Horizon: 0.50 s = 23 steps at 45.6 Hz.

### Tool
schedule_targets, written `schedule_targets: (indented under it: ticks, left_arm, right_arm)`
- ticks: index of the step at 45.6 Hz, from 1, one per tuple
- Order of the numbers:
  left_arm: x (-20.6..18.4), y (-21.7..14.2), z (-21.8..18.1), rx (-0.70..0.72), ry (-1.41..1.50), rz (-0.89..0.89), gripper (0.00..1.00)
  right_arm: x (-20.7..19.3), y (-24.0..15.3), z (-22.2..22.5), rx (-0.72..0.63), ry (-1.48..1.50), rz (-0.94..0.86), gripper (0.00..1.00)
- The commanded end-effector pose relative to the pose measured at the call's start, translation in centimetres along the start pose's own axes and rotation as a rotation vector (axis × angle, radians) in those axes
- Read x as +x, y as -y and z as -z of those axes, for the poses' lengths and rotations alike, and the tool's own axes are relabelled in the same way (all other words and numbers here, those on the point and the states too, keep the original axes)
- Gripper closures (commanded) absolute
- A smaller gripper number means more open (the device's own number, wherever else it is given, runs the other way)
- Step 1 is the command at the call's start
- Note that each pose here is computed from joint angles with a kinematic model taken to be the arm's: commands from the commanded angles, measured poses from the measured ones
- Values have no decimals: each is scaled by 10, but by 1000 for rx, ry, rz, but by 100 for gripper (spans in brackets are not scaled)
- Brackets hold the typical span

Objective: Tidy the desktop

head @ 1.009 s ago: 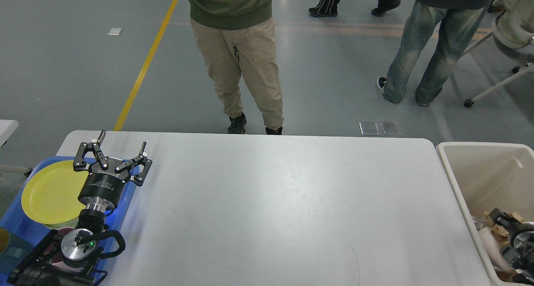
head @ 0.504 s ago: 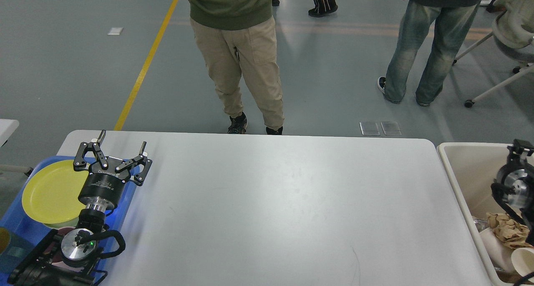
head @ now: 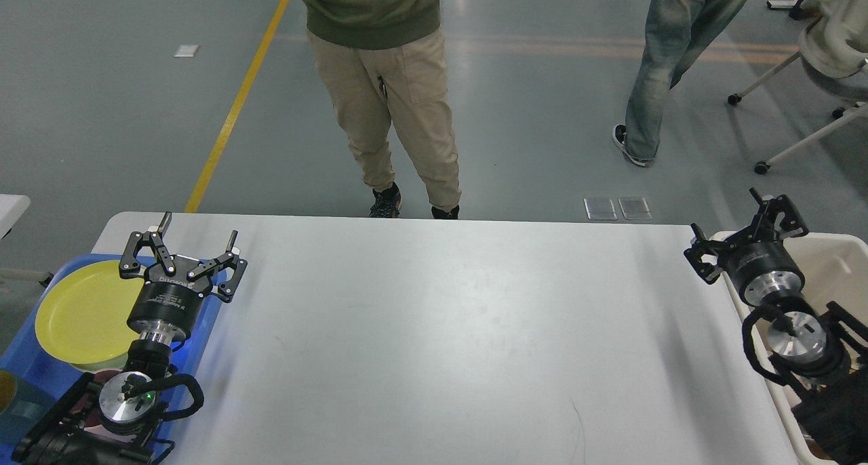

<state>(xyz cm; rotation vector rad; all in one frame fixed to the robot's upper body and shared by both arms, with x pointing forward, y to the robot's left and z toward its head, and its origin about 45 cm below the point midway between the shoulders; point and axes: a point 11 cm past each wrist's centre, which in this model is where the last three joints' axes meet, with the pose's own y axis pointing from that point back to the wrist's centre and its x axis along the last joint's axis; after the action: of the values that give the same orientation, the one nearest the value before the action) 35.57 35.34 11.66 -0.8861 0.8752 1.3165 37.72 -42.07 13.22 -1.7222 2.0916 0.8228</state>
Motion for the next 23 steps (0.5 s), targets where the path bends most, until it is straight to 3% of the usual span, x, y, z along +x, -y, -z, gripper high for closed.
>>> schedule_targets:
  ticks: [1,6,23]
  left_arm:
    - [0,0,0,0,0,1,4]
    - [0,0,0,0,0,-1,4]
    - [0,0,0,0,0,-1,4]
  right_arm:
    - [-2,-17,-36,34,-5,49,0]
    - [-14,-27,-74,15,52,66,0]
    - [-14,-29,-60,120,55,70,0]
